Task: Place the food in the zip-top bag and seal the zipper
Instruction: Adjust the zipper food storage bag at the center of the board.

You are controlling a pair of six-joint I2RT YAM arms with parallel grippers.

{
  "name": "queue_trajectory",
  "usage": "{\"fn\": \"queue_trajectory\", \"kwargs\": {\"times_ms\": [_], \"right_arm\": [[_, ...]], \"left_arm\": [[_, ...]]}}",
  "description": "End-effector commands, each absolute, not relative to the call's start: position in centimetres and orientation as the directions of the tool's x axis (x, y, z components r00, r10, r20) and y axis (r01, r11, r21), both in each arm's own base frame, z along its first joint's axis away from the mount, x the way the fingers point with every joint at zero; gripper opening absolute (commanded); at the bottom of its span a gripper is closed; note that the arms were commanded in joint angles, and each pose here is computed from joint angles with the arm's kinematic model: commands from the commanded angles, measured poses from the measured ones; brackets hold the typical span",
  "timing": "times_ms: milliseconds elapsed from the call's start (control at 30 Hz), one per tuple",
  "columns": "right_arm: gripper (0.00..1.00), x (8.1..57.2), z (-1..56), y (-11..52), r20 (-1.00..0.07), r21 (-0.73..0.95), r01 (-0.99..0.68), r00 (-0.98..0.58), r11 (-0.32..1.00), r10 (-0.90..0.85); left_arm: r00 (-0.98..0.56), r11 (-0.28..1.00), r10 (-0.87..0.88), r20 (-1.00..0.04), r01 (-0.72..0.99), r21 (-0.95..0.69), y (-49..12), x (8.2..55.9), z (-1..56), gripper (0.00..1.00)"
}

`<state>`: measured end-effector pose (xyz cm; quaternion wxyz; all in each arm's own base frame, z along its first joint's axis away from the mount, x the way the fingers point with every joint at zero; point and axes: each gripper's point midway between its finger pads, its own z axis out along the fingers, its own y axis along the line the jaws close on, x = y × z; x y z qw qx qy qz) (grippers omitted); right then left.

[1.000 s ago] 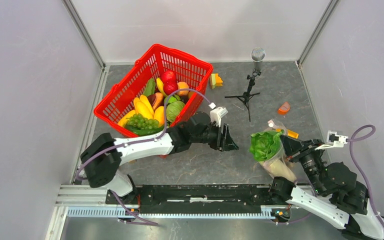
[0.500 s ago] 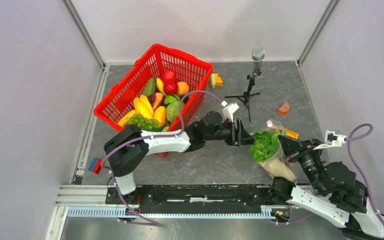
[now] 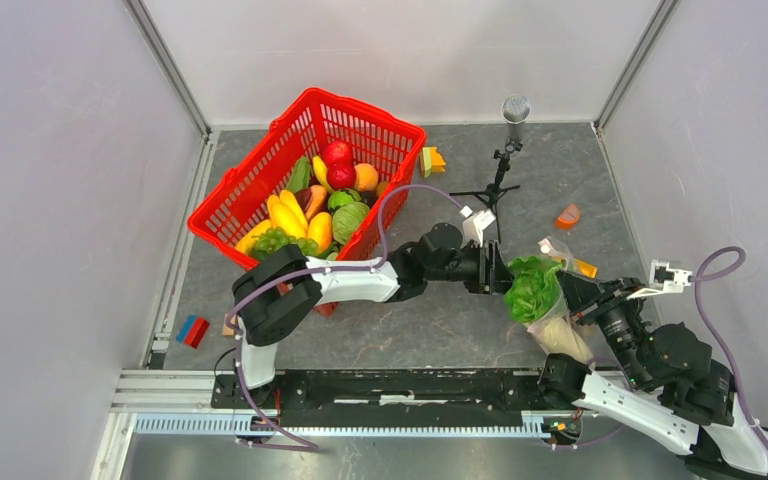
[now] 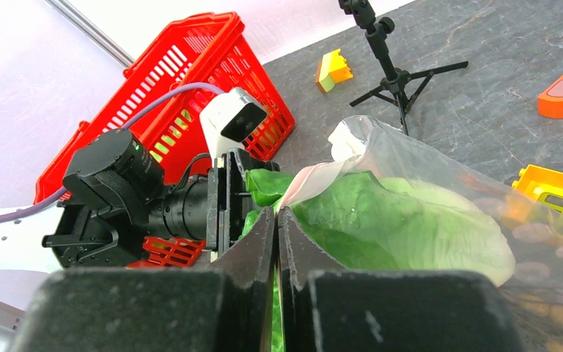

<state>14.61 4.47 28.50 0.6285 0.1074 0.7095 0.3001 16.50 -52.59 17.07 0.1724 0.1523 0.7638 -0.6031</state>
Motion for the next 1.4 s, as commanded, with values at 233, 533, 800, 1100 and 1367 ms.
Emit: {"fn": "queue_trajectory", "kwargs": {"times_ms": [233, 533, 800, 1100, 1367], "right_arm": [[0.06, 14.5, 30.7, 4.8, -0.780, 0.624, -0.274, -0.157, 0.732, 0.606], [0.07, 14.6, 31.2, 6.4, -0.811, 0.583, -0.319, -0.173, 0.747, 0.559], [0.07, 16.1, 31.9, 9.6, -0.884, 0.468, -0.327, -0.187, 0.821, 0.429], [0.06, 17.7, 32.4, 11.3, -0.894, 0.447, -0.309, -0.135, 0.839, 0.426], [0.07, 17.3, 37.1, 10.7, -0.880, 0.456, -0.375, -0.051, 0.807, 0.473]], "left_arm": [[-0.814, 0.253, 0.019, -0.581, 0.566, -0.785, -53.8, 17.8, 19.5, 0.17], [-0.661, 0.370, 0.064, -0.748, 0.712, -0.597, -50.2, 19.1, 23.7, 0.02], [-0.472, 0.443, 0.173, -0.864, 0.821, -0.360, -43.5, 19.2, 31.0, 0.02], [-0.498, 0.466, 0.211, -0.841, 0.807, -0.362, -41.4, 19.0, 29.5, 0.02], [-0.413, 0.421, 0.076, -0.908, 0.838, -0.346, -39.4, 18.2, 37.1, 0.02]]}}
